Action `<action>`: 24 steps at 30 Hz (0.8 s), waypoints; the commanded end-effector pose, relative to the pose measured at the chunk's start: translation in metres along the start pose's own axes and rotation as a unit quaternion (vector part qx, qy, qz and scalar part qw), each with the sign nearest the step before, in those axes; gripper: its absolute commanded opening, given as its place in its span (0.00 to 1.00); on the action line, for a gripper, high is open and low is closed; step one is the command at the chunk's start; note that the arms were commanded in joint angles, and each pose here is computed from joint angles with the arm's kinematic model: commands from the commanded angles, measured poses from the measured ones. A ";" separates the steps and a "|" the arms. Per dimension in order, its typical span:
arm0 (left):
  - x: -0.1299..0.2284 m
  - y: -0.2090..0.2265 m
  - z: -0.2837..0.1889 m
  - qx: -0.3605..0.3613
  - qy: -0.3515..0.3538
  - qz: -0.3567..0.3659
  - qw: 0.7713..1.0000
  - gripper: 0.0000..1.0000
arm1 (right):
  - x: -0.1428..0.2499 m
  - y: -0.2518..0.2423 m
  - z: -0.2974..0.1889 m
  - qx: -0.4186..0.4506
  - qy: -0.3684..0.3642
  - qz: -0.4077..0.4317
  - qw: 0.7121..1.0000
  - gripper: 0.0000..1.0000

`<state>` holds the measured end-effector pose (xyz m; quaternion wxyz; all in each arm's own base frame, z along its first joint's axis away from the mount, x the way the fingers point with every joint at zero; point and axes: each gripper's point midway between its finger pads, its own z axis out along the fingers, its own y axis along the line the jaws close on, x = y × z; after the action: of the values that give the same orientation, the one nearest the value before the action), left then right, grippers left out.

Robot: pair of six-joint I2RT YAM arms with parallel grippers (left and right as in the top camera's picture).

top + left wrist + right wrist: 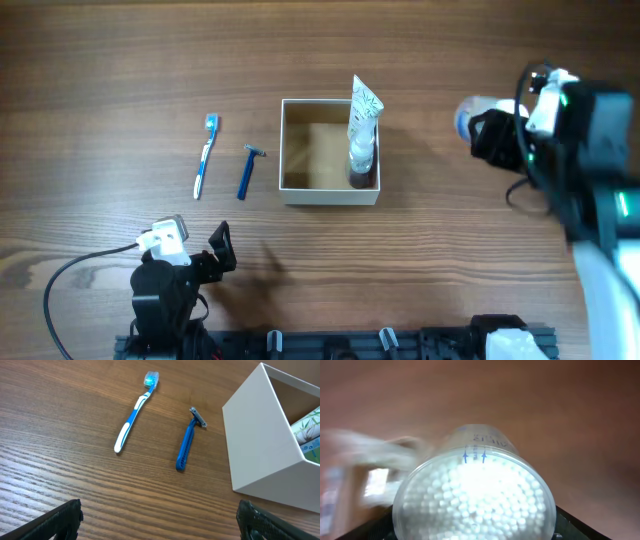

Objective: Pack container
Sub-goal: 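Grasp the cotton-swab tub with the right gripper, then carry the cotton-swab tub into the box's left side and release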

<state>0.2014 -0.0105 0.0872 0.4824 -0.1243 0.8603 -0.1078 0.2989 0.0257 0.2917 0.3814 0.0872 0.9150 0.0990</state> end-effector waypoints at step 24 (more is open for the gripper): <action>0.000 -0.003 0.000 0.007 -0.002 0.003 1.000 1.00 | 0.078 0.226 0.132 -0.160 0.042 -0.271 0.948 0.63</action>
<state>0.2014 -0.0105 0.0872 0.4824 -0.1245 0.8603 -0.1077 0.3335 0.2787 0.2165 0.3410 -0.2365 0.8908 0.1851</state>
